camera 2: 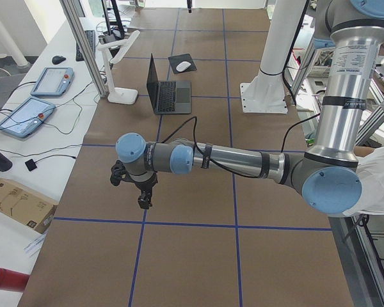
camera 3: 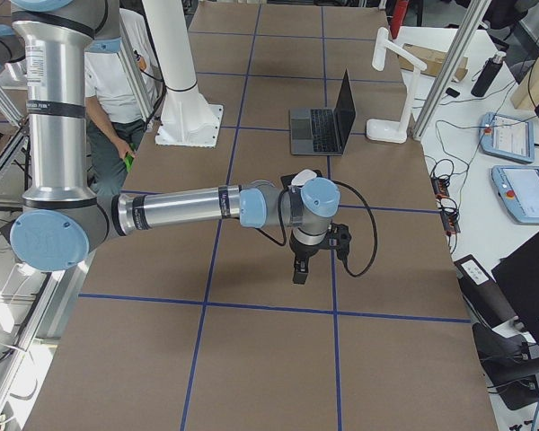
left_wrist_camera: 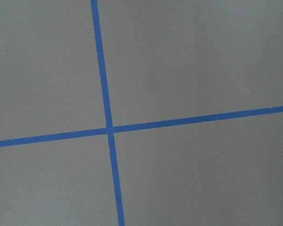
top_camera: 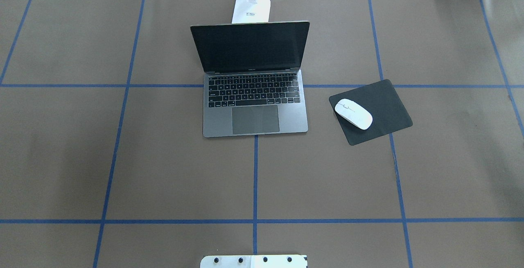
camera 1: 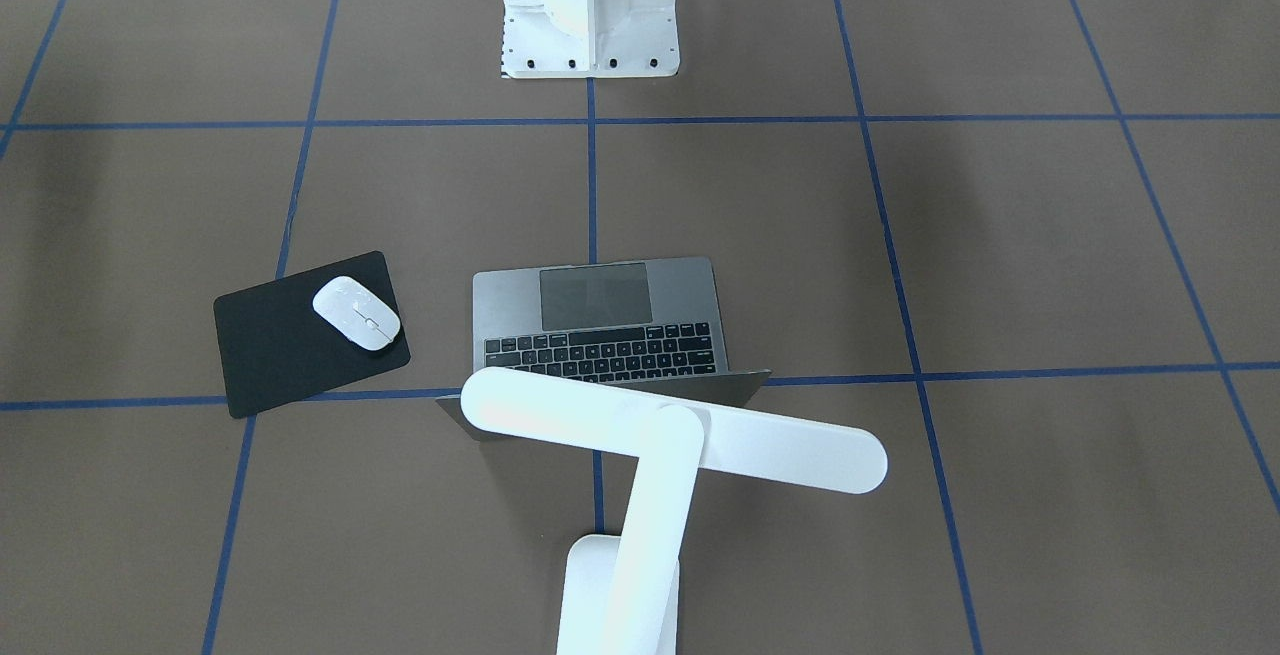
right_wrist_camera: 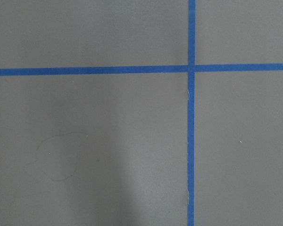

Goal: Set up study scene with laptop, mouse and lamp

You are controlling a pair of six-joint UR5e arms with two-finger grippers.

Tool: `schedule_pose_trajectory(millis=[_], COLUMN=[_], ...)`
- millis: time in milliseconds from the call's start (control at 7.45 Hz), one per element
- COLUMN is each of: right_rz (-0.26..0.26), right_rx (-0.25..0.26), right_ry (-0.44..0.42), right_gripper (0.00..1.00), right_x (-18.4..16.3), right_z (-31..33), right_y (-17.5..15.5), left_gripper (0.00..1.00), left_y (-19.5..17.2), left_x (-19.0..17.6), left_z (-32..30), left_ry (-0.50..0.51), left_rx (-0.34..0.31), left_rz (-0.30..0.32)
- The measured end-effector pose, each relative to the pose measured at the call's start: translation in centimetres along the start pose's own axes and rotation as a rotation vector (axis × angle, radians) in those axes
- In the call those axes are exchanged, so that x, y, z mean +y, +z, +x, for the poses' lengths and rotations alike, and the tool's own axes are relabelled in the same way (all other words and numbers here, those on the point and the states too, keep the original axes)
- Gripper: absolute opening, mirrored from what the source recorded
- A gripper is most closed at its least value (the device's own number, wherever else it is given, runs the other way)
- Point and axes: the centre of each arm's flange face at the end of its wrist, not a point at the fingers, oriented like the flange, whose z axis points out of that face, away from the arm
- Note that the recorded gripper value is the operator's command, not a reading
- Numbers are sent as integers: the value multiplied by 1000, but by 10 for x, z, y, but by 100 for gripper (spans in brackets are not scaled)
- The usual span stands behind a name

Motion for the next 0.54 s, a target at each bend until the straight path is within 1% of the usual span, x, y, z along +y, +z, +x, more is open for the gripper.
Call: schedule_pose_trajectory(millis=[537], right_rz=[6], right_rx=[-15], right_ry=[-1], right_gripper=[99], right_x=[0], right_z=[-5], right_y=[-4], left_gripper=[99], left_y=[1], left_x=[-2], left_z=[2], left_ry=[5], left_rx=[1], left_rz=[0])
